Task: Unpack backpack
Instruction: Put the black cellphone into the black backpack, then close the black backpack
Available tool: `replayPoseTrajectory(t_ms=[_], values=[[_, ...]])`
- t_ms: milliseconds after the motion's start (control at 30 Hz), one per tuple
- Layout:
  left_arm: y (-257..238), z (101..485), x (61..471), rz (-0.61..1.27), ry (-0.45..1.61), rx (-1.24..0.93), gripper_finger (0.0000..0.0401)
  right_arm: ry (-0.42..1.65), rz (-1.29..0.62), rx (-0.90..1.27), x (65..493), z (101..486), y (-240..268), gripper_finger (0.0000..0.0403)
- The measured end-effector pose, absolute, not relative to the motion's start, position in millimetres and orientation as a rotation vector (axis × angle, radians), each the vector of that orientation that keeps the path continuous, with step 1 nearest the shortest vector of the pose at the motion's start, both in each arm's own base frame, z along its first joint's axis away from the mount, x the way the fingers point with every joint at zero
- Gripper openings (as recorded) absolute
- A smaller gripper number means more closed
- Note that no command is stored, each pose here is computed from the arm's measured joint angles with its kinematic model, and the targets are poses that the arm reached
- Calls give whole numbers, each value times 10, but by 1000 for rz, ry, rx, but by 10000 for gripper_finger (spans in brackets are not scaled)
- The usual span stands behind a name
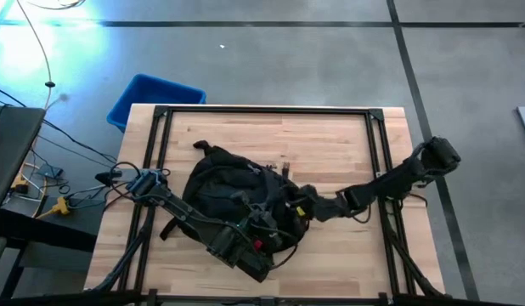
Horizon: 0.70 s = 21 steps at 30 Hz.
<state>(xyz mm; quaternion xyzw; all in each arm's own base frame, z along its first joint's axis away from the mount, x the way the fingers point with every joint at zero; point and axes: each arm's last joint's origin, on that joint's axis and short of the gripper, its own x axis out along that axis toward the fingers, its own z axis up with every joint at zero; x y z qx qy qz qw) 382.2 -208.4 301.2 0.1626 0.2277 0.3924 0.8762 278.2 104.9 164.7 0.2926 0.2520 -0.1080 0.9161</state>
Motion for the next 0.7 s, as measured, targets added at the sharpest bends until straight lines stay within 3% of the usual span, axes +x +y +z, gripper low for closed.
replayPoseTrajectory(t_ms=[167,367,533,700], values=[[-2092,3005,3826,797,497,319,0,619,-47,344,2793,1532,1170,125],[-2079,3003,3837,790,508,306,0,809,171,219,2706,1623,1235,205],[-2066,2992,3851,793,513,307,0,927,132,-98,2552,1997,1340,224],[-1998,2914,3908,799,543,306,0,823,38,-262,2351,2164,1620,219]])
